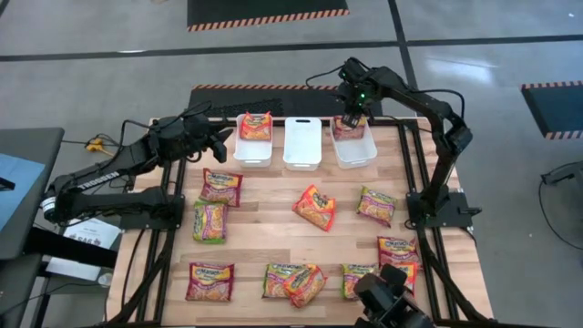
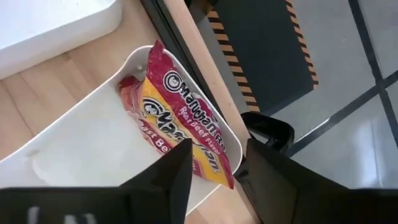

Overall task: Sort Maruchan noodles
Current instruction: Put the green noodle pack into the center white bin

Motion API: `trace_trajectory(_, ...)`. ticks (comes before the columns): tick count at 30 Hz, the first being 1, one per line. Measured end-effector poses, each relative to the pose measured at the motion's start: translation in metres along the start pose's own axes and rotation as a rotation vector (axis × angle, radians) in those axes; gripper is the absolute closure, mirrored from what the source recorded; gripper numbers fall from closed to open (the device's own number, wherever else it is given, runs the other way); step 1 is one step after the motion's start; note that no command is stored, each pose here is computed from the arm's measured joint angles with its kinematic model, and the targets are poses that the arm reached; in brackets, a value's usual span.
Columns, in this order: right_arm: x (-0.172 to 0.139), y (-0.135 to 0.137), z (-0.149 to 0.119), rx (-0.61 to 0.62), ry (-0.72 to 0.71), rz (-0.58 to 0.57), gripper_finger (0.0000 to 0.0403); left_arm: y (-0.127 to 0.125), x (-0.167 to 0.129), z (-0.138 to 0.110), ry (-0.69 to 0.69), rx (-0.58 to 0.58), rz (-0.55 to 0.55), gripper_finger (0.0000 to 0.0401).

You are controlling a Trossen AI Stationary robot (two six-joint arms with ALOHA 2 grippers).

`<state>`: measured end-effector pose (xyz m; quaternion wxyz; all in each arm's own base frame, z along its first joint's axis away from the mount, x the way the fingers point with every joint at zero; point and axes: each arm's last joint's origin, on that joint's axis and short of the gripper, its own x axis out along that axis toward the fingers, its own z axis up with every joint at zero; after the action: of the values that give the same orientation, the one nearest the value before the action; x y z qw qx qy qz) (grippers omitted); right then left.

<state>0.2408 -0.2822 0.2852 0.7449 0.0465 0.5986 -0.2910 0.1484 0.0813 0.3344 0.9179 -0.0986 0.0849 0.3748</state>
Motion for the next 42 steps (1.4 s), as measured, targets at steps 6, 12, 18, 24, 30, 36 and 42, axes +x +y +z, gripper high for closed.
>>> trace_trajectory(6, -0.023, 0.000, 0.005, 0.029, -0.025, -0.003, 0.0216, 0.000, 0.000, 0.000, 0.000, 0.000, 0.000, 0.0285)
trace_trajectory(12, -0.063, 0.005, 0.016, 0.010, -0.072, 0.002, 0.0224, -0.001, -0.003, 0.009, -0.029, -0.006, -0.006, 0.0285)
trace_trajectory(18, -0.092, 0.022, 0.019, -0.007, -0.057, 0.037, 0.0223, -0.002, -0.011, 0.026, -0.078, 0.017, -0.040, 0.0285)
trace_trajectory(24, -0.106, 0.051, 0.008, 0.021, 0.093, 0.122, 0.0223, -0.006, -0.015, 0.034, -0.085, 0.025, -0.147, 0.0285)
trace_trajectory(30, -0.115, 0.090, 0.007, 0.124, 0.128, 0.385, 0.0223, -0.009, -0.018, 0.036, -0.070, 0.019, -0.275, 0.0285)
trace_trajectory(36, -0.131, 0.136, 0.007, 0.073, 0.137, 0.524, 0.0223, -0.012, -0.025, 0.037, -0.053, 0.011, -0.427, 0.0285)
trace_trajectory(42, -0.148, 0.186, 0.000, 0.043, 0.172, 0.551, 0.0223, -0.011, -0.030, 0.029, 0.042, 0.011, -0.501, 0.0285)
